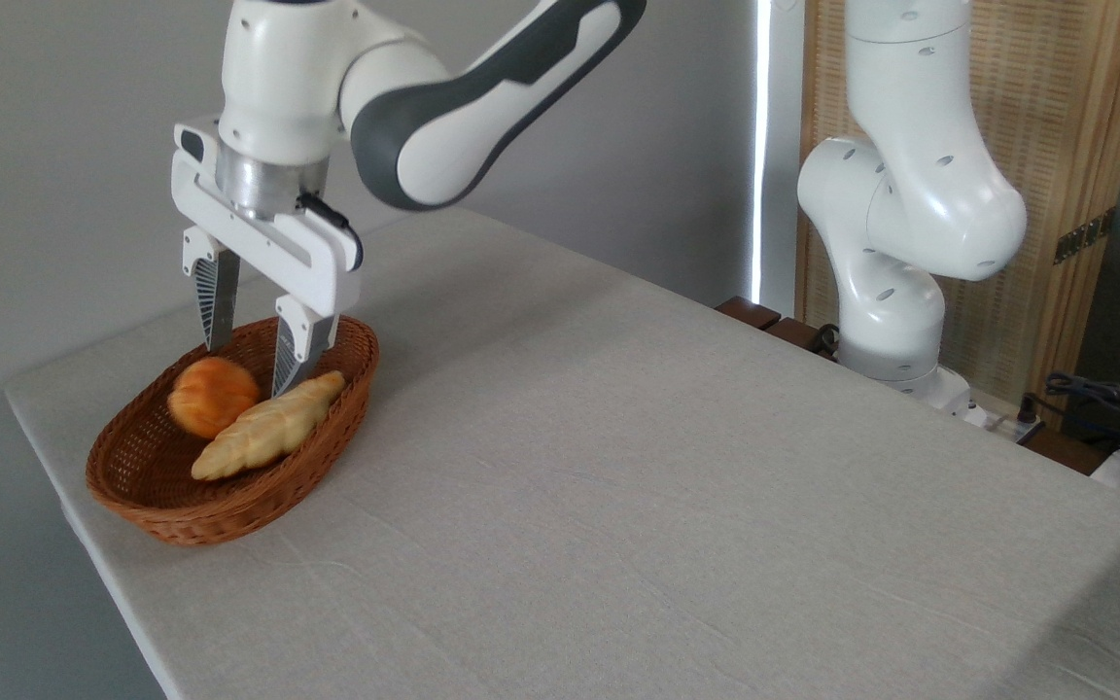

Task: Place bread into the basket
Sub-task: 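Open the gripper to release the bun and raise it away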

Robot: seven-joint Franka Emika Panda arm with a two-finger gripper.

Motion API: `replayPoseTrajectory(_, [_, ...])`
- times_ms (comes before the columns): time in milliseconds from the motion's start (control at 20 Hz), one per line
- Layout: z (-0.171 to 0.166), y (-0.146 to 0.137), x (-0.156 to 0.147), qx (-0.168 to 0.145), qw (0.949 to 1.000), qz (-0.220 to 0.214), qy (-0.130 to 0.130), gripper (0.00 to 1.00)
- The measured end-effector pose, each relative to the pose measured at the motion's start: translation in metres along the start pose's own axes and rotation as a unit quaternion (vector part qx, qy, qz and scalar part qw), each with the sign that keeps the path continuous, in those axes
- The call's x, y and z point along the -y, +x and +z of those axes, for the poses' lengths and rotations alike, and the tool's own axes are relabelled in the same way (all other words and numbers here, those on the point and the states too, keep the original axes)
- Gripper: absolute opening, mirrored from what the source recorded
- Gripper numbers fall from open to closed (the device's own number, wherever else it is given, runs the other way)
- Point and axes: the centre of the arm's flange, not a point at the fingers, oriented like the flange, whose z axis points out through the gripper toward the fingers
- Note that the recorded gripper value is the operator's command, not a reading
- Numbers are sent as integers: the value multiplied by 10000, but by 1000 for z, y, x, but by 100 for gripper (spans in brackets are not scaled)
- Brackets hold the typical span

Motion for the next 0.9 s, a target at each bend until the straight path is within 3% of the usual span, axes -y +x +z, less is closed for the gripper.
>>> replayPoseTrajectory(300, [-84,-22,38,779,9954,301,466,100])
replayPoseTrajectory(600, [-108,-61,91,1775,9768,1109,450,100])
replayPoseTrajectory(750, [-119,-76,118,1943,9726,1235,329,100])
replayPoseTrajectory(900, [-130,-81,127,1909,9739,1174,351,100])
